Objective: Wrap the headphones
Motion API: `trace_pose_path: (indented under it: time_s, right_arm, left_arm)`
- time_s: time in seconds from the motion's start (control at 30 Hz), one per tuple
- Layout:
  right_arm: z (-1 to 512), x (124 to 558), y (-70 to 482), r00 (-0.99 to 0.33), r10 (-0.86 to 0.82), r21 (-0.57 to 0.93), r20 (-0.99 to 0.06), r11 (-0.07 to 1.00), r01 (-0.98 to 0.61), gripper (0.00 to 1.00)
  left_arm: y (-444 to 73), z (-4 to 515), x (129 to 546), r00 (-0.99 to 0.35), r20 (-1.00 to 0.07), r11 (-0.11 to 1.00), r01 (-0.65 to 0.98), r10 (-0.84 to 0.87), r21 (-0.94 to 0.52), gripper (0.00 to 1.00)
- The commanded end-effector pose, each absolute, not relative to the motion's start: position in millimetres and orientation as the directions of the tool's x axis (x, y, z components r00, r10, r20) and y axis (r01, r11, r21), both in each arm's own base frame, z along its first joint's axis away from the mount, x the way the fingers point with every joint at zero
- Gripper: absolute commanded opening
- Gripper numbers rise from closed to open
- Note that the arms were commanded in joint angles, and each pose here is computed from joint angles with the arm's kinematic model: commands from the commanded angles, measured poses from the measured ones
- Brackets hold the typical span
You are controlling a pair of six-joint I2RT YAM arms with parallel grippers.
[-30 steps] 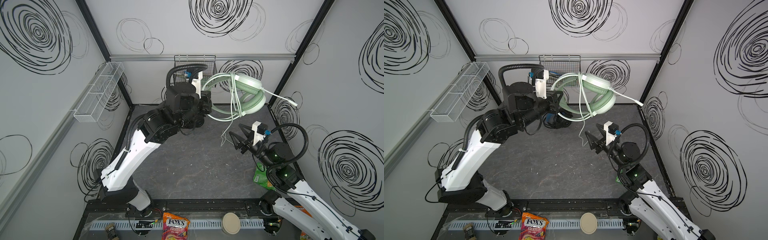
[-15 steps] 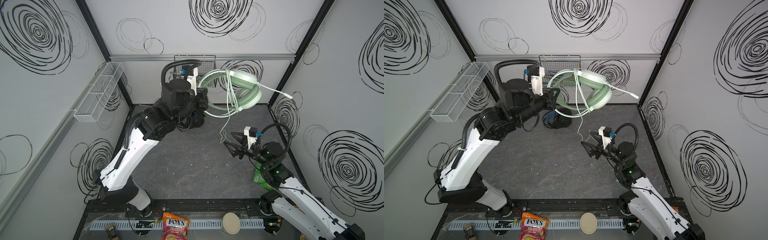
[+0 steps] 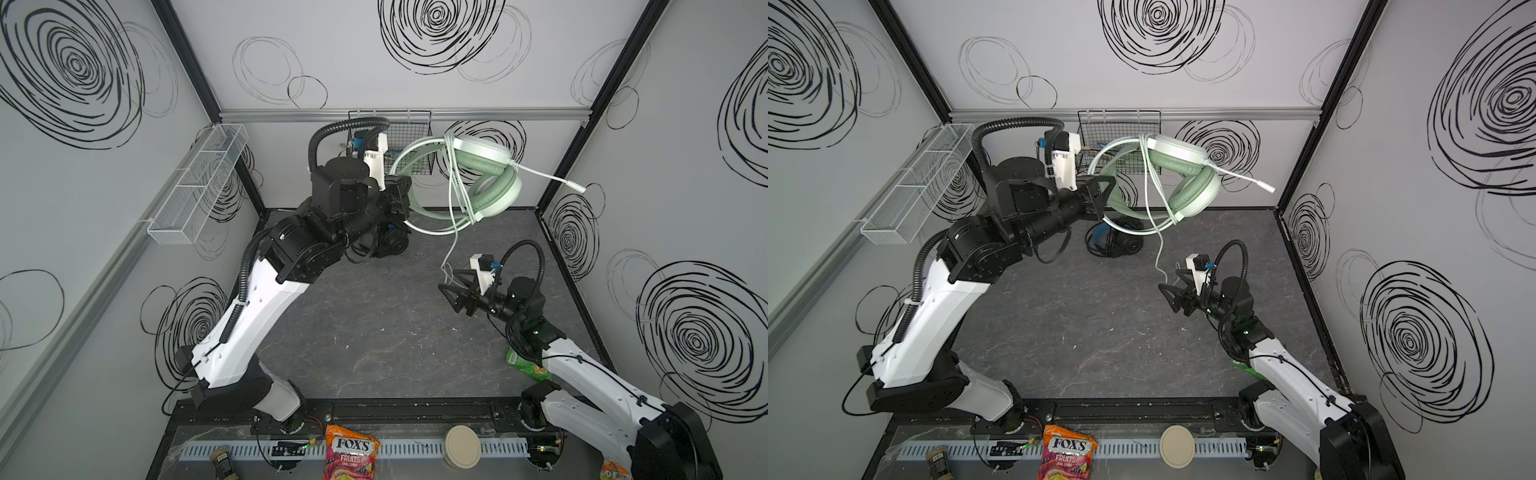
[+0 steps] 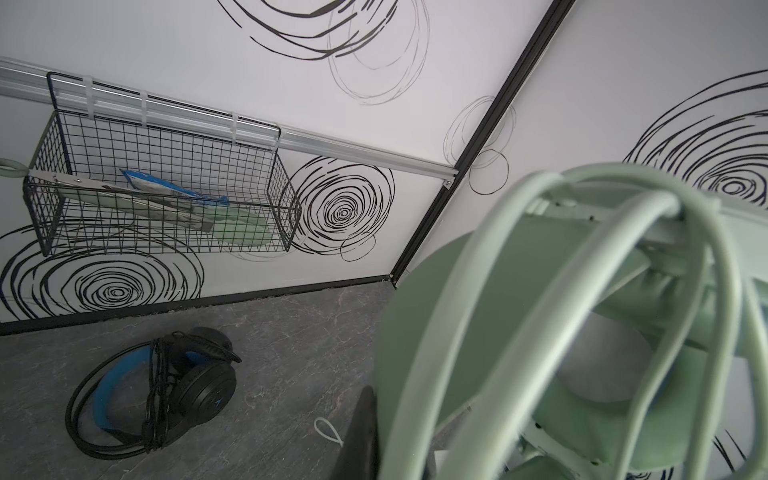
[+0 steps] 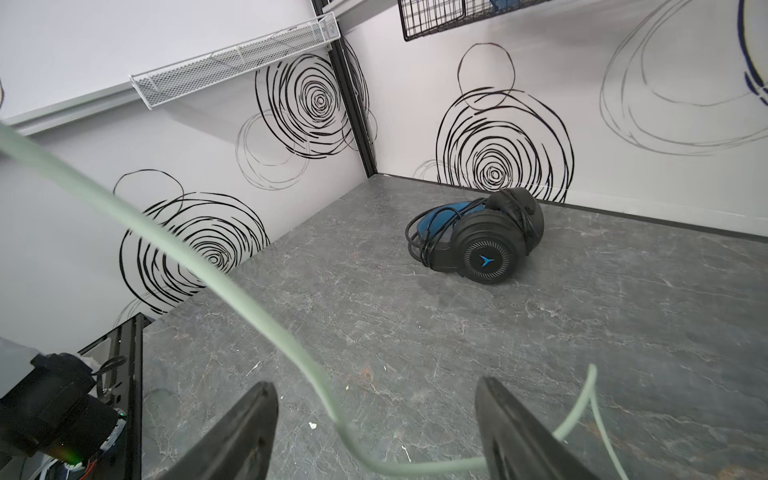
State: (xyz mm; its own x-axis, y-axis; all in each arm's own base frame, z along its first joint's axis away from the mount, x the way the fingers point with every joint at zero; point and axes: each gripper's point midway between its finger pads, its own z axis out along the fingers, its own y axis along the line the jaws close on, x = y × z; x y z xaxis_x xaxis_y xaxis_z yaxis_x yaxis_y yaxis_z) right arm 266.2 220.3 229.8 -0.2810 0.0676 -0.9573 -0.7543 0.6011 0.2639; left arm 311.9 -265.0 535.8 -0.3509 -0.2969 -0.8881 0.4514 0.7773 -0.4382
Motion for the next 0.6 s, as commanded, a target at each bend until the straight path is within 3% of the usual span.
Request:
trace_pose_path:
  time_s: [0.0,0.33,0.57]
  right_arm:
    - [234.0,272.7,223.3,-0.242,0.077,0.238,-0.967,0.605,-0.760,0.79]
    - [245.0,274.1,252.9,-0.244,0.041,0.227,-0.969,0.537,-0.812,0.75]
    - [229.5,284.9,246.1,-0.289,0.035,0.255,-0.957,0.584,-0.771,0.24]
  left_arm:
    - [-252.3,594.0,297.1,-0.254,-0.847,0.670,0.523,-0.467,-0.526,0.00]
    - [-256.3,588.9,295.0,-0.287,-0.833,0.640,0.539,-0.472,-0.548,0.00]
    - [-249.5,590.9,294.1,-0.289,-0.825,0.627,0.543,-0.485,-0.558,0.00]
